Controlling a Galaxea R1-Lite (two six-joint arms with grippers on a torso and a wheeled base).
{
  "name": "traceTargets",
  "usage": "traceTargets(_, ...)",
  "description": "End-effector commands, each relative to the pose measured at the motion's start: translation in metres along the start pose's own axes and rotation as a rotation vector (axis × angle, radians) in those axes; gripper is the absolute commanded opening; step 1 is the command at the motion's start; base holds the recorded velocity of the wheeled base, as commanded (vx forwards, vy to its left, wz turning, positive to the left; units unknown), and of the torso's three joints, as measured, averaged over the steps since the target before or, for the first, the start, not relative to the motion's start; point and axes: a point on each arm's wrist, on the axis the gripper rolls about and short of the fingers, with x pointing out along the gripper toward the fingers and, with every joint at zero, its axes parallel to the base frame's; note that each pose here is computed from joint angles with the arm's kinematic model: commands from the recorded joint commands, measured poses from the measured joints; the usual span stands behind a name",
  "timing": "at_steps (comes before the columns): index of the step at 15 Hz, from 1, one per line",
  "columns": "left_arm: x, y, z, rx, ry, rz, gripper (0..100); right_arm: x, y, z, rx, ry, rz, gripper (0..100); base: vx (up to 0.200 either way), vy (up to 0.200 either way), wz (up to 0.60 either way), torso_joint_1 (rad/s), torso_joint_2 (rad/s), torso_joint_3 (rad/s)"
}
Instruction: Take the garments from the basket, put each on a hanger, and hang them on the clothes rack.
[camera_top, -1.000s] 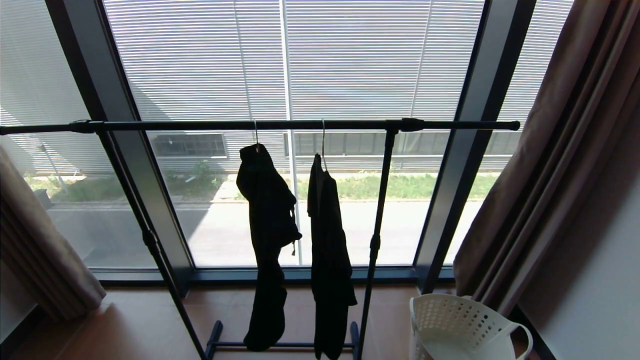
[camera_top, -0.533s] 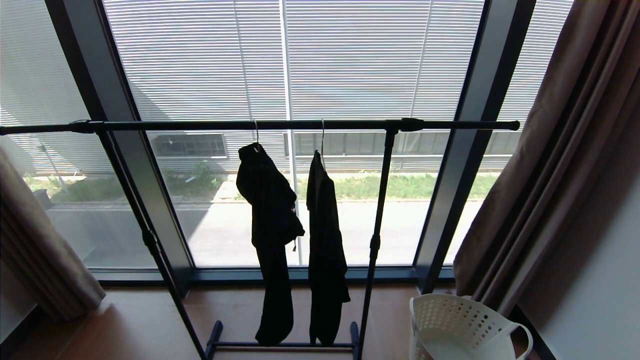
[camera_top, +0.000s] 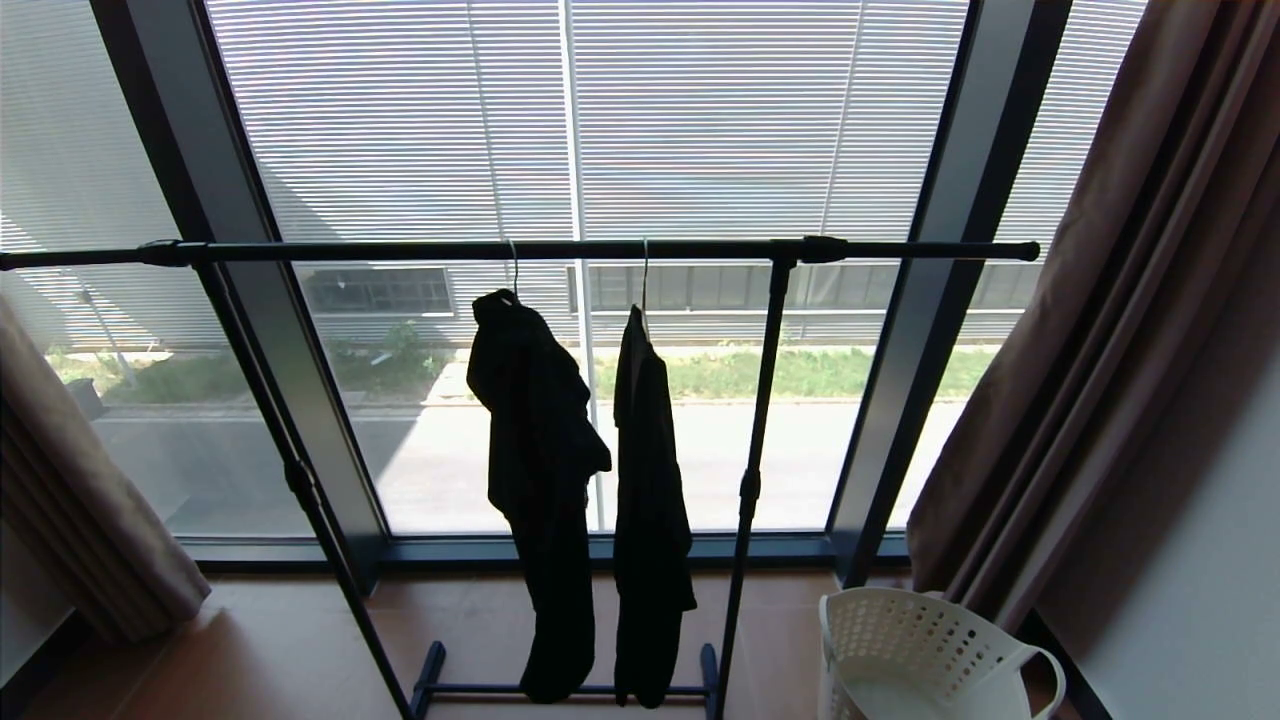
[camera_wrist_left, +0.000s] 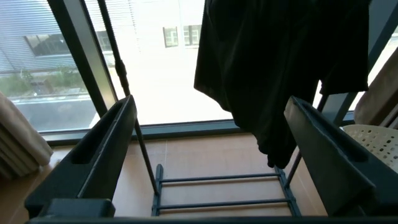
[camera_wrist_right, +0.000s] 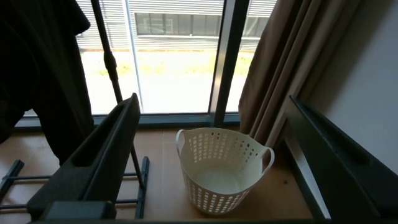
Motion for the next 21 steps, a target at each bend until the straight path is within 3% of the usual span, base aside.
traceTargets(1, -0.0006, -0.0001, 0.0, 0.018, -0.006, -0.001, 100, 0.0, -0.0001, -0.0002, 0.008, 0.0, -0.004, 100, 0.0, 0.0, 0.0, 0.0, 0.0, 0.0)
traceTargets(4, -0.0007, -0.0001, 0.0, 0.015, -0.008, 0.0, 100, -0.0001, -0.0001, 0.0002, 0.046, -0.001, -0.006, 100, 0.0, 0.0, 0.0, 0.0, 0.0, 0.0)
traceTargets(13, -0.0007, -0.0001, 0.0, -0.006, -0.008, 0.001, 100, -0.0002, -0.0001, 0.0, 0.043, -0.001, 0.005, 100, 0.0, 0.0, 0.0, 0.0, 0.0, 0.0)
traceTargets(15, -0.0007, -0.0001, 0.0, -0.006, -0.008, 0.003, 100, -0.0011, -0.0005, 0.0002, 0.042, -0.013, 0.023, 100, 0.0, 0.0, 0.0, 0.0, 0.0, 0.0)
traceTargets(16, -0.0007, -0.0001, 0.0, -0.006, -0.008, 0.001, 100, -0.0066, -0.0016, -0.0021, 0.037, -0.083, 0.069, 100, 0.0, 0.0, 0.0, 0.0, 0.0, 0.0)
traceTargets(21, -0.0007, -0.0001, 0.0, -0.008, -0.008, 0.001, 100, -0.0062, -0.0012, -0.0022, 0.032, -0.083, 0.079, 100, 0.0, 0.0, 0.0, 0.0, 0.0, 0.0)
